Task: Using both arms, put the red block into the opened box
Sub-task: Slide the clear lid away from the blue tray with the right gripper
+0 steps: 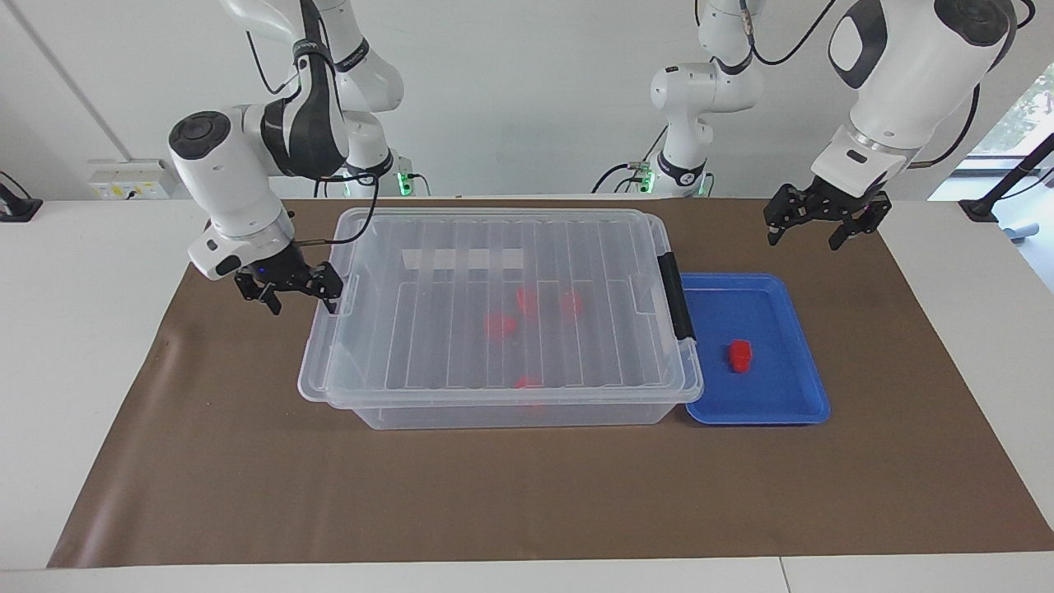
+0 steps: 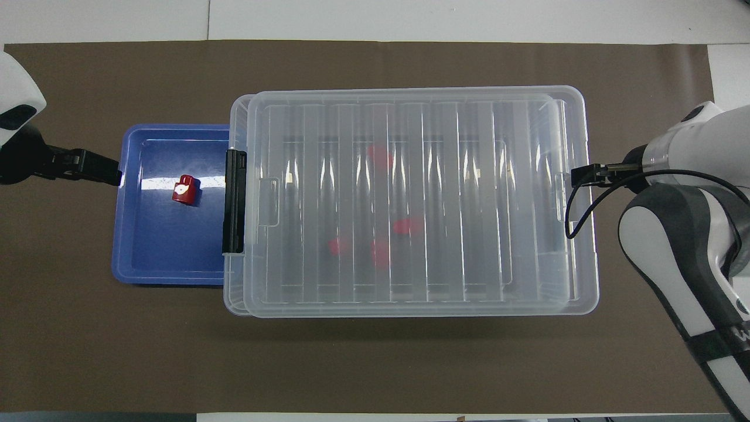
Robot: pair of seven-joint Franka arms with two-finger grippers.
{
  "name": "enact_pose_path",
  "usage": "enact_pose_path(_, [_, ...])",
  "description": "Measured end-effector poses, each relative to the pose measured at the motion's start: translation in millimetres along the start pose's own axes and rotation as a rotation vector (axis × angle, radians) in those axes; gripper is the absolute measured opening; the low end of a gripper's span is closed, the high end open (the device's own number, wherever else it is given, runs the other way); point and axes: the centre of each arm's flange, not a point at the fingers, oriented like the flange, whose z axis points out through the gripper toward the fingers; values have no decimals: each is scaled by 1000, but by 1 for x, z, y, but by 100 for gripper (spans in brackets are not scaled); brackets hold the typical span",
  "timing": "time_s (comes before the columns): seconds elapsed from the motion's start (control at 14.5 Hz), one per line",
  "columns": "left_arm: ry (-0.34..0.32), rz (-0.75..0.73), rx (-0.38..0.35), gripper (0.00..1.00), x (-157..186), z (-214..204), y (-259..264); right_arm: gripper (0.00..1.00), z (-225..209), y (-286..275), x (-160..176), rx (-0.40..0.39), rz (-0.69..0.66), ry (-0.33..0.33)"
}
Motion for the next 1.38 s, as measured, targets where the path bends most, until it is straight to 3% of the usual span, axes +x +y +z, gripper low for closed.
enact_pose_path(1.38, [0,0,0,100,0,0,0,100,-18,156,-13,-31,-155,32])
